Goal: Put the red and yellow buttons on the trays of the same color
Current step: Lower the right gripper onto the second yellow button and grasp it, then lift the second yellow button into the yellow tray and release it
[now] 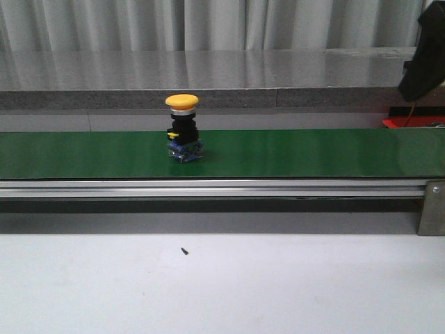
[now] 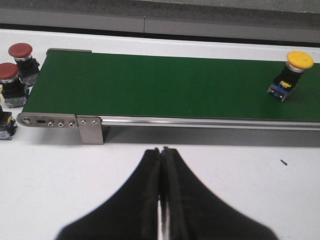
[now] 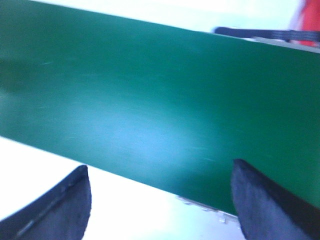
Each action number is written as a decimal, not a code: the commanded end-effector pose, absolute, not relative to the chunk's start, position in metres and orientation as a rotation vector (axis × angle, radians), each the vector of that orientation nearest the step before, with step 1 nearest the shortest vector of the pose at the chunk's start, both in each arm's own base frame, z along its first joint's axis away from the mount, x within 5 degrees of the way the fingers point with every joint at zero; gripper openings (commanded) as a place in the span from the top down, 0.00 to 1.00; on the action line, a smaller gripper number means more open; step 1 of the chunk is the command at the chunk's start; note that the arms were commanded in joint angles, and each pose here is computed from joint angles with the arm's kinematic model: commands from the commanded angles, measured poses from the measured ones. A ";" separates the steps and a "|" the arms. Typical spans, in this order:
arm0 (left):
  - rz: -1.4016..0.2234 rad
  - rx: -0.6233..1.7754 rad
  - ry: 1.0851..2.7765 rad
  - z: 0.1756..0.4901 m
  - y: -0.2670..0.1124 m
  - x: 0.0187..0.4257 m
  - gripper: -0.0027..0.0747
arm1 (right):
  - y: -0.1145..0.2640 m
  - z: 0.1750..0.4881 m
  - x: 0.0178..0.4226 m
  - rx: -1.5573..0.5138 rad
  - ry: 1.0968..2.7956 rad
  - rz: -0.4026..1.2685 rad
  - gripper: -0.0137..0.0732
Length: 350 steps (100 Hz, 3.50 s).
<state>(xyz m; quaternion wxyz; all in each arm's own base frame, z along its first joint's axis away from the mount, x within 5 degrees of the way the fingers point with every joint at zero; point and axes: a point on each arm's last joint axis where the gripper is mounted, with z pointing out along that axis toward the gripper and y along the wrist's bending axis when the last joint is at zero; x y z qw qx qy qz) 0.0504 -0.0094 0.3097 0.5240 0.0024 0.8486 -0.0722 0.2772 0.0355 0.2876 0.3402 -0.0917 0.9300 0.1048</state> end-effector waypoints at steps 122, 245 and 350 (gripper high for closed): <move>-0.191 0.000 1.949 0.323 -0.010 0.053 0.99 | 0.181 0.304 0.355 -0.841 2.235 0.416 0.19; -0.191 0.000 1.949 0.323 -0.010 0.053 0.99 | 0.093 0.317 0.340 -0.459 2.243 0.359 0.63; -0.191 0.000 1.949 0.323 -0.010 0.053 0.99 | -0.139 0.306 0.277 0.518 2.100 -0.064 0.63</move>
